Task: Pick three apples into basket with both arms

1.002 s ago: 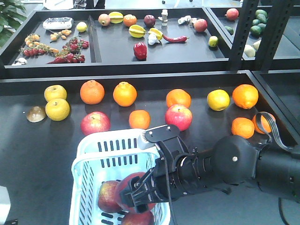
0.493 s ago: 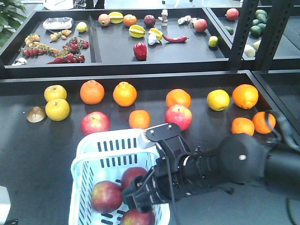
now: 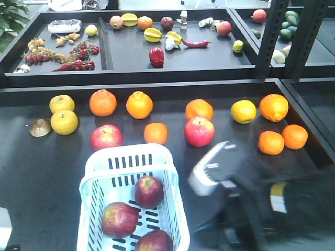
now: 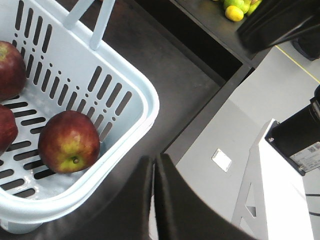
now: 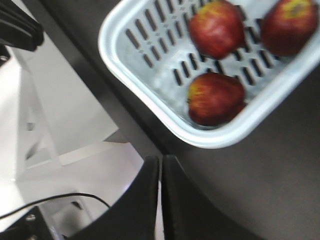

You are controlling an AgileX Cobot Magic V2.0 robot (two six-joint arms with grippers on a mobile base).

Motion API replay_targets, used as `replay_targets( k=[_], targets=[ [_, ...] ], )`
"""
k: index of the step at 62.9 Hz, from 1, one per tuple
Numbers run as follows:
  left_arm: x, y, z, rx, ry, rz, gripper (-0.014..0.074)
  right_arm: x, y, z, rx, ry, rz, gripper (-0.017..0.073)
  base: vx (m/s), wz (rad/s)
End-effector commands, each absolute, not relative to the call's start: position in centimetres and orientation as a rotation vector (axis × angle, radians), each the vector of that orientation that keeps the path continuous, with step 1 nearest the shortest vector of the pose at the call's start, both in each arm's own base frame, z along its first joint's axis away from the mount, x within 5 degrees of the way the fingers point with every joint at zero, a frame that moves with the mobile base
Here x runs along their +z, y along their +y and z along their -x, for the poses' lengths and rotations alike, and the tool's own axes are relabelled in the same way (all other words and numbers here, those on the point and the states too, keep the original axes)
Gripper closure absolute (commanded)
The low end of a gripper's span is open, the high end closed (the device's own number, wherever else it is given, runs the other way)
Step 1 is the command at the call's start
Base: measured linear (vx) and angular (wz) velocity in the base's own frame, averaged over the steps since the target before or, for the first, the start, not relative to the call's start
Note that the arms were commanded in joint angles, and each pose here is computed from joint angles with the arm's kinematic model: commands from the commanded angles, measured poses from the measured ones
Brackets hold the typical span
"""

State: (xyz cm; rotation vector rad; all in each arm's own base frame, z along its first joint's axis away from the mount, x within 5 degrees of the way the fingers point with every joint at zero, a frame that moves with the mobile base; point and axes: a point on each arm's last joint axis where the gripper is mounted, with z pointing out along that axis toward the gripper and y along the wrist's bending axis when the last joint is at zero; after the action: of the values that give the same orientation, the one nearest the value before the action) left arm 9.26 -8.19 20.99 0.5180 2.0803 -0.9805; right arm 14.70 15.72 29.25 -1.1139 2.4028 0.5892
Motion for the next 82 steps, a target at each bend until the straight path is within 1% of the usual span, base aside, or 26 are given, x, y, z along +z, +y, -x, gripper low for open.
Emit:
replay_targets(
  k=[1,8,15,22,31,48,82],
  targets=[
    [22.0,-8.3,-9.6,-1.017,2.038,-0.474,0.0600,31.9,13.4,-13.7,0.470,2.326,0.990,0.0564,0.00,0.00],
    [22.0,-8.3,-9.6,-1.018,2.038,-0.473,0.0600,32.5,10.6,-12.4,0.333,2.281,0.858,0.0564,0.00,0.00],
    [22.0,-8.3,-9.6,-1.018,2.038,-0.473,0.0600,31.6,7.5,-10.7,0.203,2.231,0.727,0.0564,0.00,0.00],
    [22.0,-8.3,-9.6,-1.018,2.038,-0.473,0.0600,29.8,5.0,-9.2,0.134,2.231,0.585,0.0564,0.00,0.00],
    [22.0,-8.3,-9.6,-1.020,2.038,-0.473,0.0600,27.9,2.8,-7.4,0.103,2.244,0.481,0.0564,0.00,0.00],
    [22.3,-8.4,-9.7,-1.061,2.021,-0.416,0.0600,28.5,1.5,-5.8,0.163,2.149,0.427,0.0564,0.00,0.00],
    [22.4,-8.4,-9.8,-1.070,2.016,-0.401,0.0600,28.6,1.3,-5.6,0.170,2.137,0.421,0.0564,0.00,0.00]
  ],
)
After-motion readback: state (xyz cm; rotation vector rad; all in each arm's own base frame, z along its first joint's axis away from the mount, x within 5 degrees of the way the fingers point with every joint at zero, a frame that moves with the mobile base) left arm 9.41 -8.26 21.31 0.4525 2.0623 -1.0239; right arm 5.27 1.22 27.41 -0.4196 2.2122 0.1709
